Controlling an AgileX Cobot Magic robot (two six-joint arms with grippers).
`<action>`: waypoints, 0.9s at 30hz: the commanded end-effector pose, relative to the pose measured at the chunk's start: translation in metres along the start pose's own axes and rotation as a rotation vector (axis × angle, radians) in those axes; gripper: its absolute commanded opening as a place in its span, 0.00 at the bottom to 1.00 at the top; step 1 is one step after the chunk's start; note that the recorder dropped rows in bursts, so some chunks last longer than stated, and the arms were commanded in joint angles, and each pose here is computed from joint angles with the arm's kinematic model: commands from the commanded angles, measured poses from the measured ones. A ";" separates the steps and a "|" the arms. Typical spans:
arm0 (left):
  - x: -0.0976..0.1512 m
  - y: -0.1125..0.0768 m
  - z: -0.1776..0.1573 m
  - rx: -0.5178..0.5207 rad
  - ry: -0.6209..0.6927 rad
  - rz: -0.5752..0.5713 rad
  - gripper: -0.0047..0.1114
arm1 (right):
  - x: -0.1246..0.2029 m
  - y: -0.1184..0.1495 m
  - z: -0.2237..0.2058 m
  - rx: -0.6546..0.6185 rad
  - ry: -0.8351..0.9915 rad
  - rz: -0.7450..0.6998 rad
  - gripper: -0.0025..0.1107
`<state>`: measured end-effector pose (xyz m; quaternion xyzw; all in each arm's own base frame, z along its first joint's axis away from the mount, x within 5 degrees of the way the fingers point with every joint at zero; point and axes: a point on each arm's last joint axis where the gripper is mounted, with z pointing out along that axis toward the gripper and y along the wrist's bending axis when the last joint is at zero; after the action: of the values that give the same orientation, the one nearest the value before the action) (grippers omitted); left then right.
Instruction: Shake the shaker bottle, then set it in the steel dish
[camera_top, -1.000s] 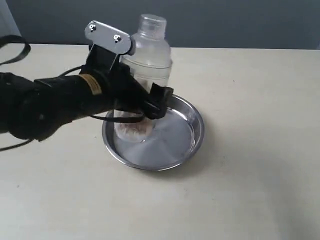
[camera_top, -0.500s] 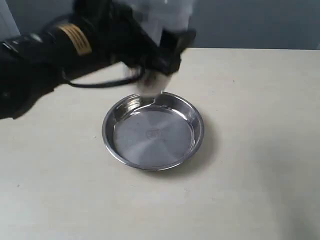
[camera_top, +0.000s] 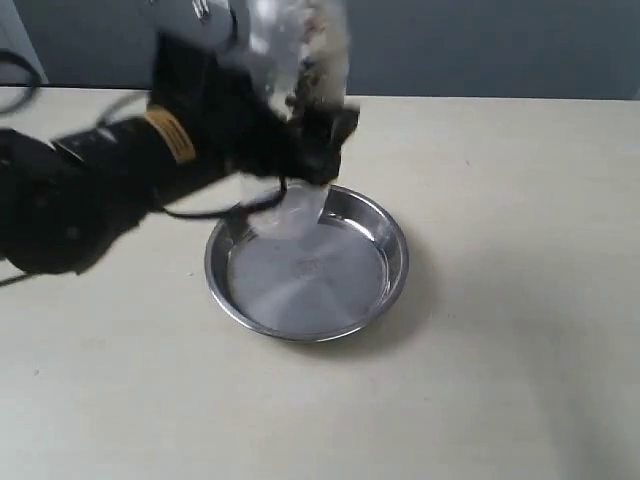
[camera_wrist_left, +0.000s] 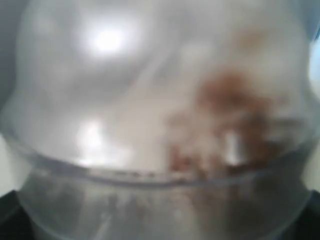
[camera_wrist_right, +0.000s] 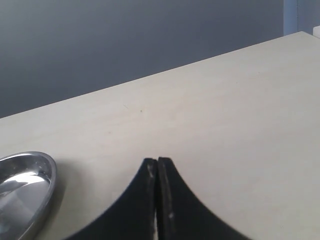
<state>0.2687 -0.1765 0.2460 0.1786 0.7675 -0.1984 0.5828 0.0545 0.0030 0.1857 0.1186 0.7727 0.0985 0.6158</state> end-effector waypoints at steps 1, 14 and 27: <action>-0.086 -0.032 -0.040 0.150 -0.410 0.221 0.04 | 0.000 0.000 0.000 -0.003 -0.012 -0.007 0.02; -0.029 -0.027 -0.016 0.126 -0.072 0.155 0.04 | 0.000 0.000 0.000 -0.003 -0.012 -0.007 0.02; -0.027 -0.027 -0.029 0.167 -0.216 0.084 0.04 | 0.000 0.000 0.000 -0.003 -0.012 -0.007 0.02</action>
<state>0.2455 -0.1826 0.2351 0.2215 0.7549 -0.2262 0.5744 0.0545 0.0030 0.1857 0.1186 0.7727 0.0985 0.6158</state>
